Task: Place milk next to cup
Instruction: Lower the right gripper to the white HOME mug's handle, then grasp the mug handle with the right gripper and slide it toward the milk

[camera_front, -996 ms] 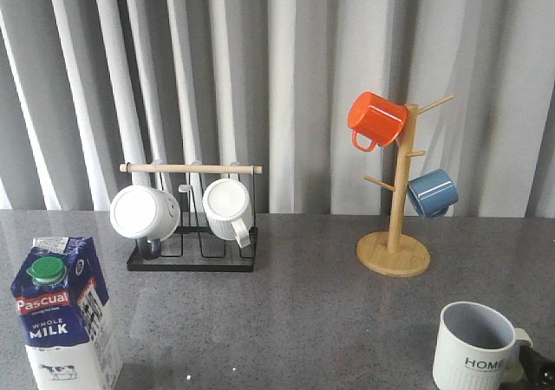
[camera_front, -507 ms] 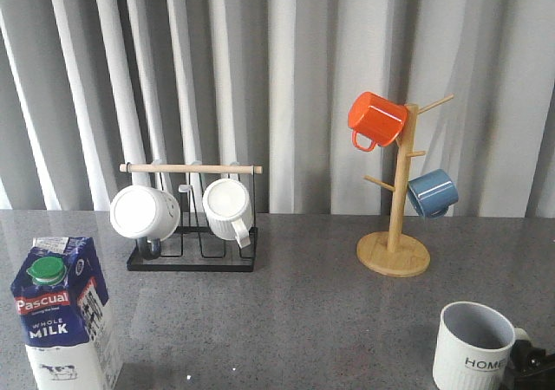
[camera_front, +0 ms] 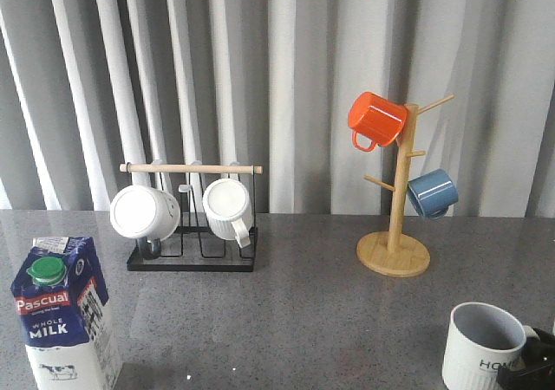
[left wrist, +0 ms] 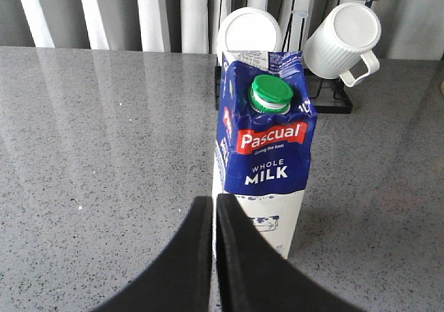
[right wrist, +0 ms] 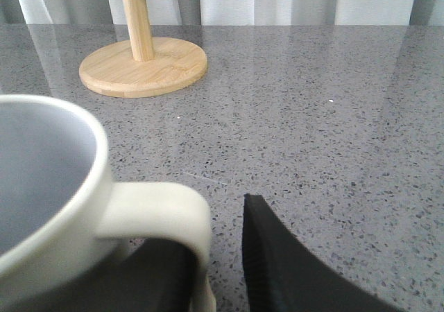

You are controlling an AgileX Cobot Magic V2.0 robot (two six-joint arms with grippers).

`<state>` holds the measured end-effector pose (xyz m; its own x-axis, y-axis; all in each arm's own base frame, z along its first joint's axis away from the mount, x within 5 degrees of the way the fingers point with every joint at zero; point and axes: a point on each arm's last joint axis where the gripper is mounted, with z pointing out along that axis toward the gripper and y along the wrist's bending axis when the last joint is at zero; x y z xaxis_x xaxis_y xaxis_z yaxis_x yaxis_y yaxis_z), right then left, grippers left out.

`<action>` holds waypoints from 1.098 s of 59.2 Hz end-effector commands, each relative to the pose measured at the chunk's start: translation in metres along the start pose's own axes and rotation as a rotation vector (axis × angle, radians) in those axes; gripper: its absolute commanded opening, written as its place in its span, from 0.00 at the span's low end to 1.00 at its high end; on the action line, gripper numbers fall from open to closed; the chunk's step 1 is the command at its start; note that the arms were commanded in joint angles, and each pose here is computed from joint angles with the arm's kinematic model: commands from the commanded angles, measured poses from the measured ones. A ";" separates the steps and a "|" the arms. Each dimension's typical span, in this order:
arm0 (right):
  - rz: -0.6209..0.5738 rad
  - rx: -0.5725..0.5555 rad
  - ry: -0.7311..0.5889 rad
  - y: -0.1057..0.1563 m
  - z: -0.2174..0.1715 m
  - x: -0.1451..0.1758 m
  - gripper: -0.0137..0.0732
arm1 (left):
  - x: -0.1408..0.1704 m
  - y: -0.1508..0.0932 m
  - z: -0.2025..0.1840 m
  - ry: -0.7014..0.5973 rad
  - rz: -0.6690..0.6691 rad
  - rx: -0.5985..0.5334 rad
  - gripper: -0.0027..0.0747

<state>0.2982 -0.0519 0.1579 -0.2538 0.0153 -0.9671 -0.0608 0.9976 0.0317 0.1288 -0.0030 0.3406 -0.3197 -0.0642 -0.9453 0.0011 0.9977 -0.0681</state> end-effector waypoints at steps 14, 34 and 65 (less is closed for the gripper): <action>-0.012 -0.047 -0.138 0.003 -0.001 -0.023 0.21 | -0.017 -0.001 -0.004 -0.098 -0.008 0.007 0.03; 0.020 -0.018 -0.170 0.011 -0.003 -0.032 0.15 | -0.017 -0.001 -0.004 -0.098 -0.008 0.007 0.03; -0.002 -0.036 -0.241 0.105 0.013 -0.043 0.15 | -0.017 -0.001 -0.004 -0.098 -0.008 0.007 0.03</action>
<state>0.3069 0.0412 0.1764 -0.1673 0.0113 -0.9858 -0.0904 0.9955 0.0268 0.1288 -0.0030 0.3406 -0.3197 -0.0633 -0.9454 0.0014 0.9977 -0.0673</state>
